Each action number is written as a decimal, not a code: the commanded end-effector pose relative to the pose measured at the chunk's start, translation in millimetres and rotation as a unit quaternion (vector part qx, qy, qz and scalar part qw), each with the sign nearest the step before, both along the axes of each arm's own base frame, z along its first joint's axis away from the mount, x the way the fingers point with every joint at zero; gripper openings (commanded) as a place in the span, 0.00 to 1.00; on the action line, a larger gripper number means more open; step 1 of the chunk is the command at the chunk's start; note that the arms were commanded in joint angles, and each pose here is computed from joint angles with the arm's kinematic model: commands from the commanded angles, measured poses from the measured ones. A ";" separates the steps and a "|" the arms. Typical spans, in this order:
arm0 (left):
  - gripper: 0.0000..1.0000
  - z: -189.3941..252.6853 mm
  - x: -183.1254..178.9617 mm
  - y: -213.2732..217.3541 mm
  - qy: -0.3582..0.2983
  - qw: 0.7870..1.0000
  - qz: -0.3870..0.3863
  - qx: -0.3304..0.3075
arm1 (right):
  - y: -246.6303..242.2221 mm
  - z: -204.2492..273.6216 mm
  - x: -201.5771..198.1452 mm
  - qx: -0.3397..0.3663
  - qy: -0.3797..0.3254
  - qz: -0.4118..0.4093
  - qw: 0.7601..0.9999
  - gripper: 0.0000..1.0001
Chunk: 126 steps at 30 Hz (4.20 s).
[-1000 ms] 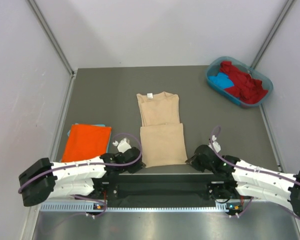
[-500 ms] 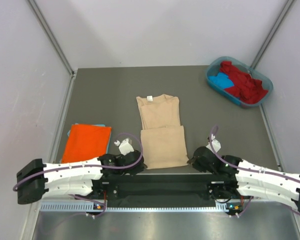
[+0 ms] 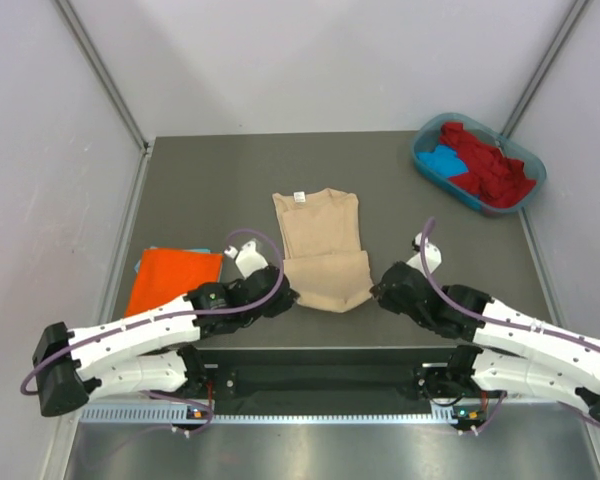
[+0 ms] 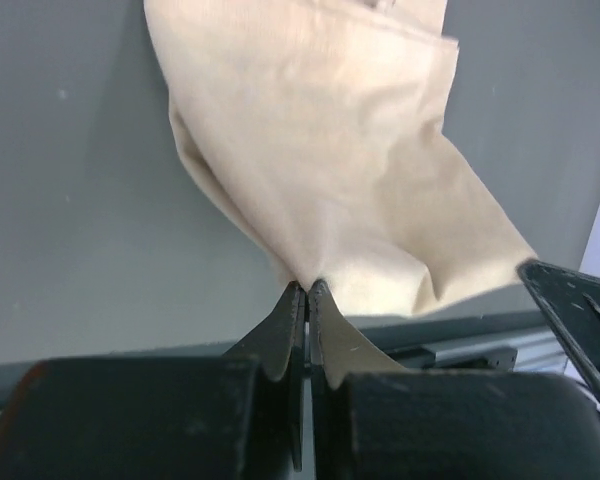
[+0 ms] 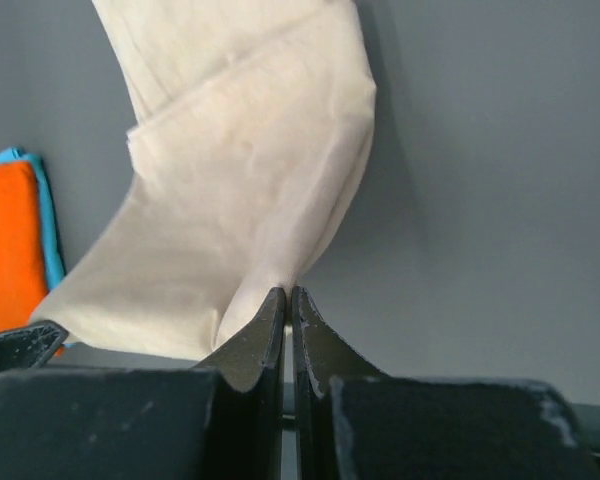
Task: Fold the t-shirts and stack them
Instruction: Fold the tshirt
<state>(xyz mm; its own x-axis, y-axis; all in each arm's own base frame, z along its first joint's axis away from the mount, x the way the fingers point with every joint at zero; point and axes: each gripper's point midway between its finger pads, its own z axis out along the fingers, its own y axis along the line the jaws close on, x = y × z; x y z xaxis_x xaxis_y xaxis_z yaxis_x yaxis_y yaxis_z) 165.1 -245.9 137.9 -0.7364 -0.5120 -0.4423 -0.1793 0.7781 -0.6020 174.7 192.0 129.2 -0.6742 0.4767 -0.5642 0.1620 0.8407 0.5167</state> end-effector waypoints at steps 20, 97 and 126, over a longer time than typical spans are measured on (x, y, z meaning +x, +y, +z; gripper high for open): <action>0.00 36.3 166.5 30.6 -0.049 0.999 0.006 0.020 | 8.5 61.5 177.2 -0.060 -0.070 0.038 0.995 0.00; 0.37 -16.3 418.4 17.7 -0.114 0.985 -0.119 -0.051 | 29.0 -31.7 244.2 -0.005 -0.035 0.330 0.943 0.65; 0.44 -109.9 390.6 52.4 -0.040 0.992 -0.117 0.009 | 47.4 -83.8 333.7 0.074 -0.037 0.337 0.938 0.57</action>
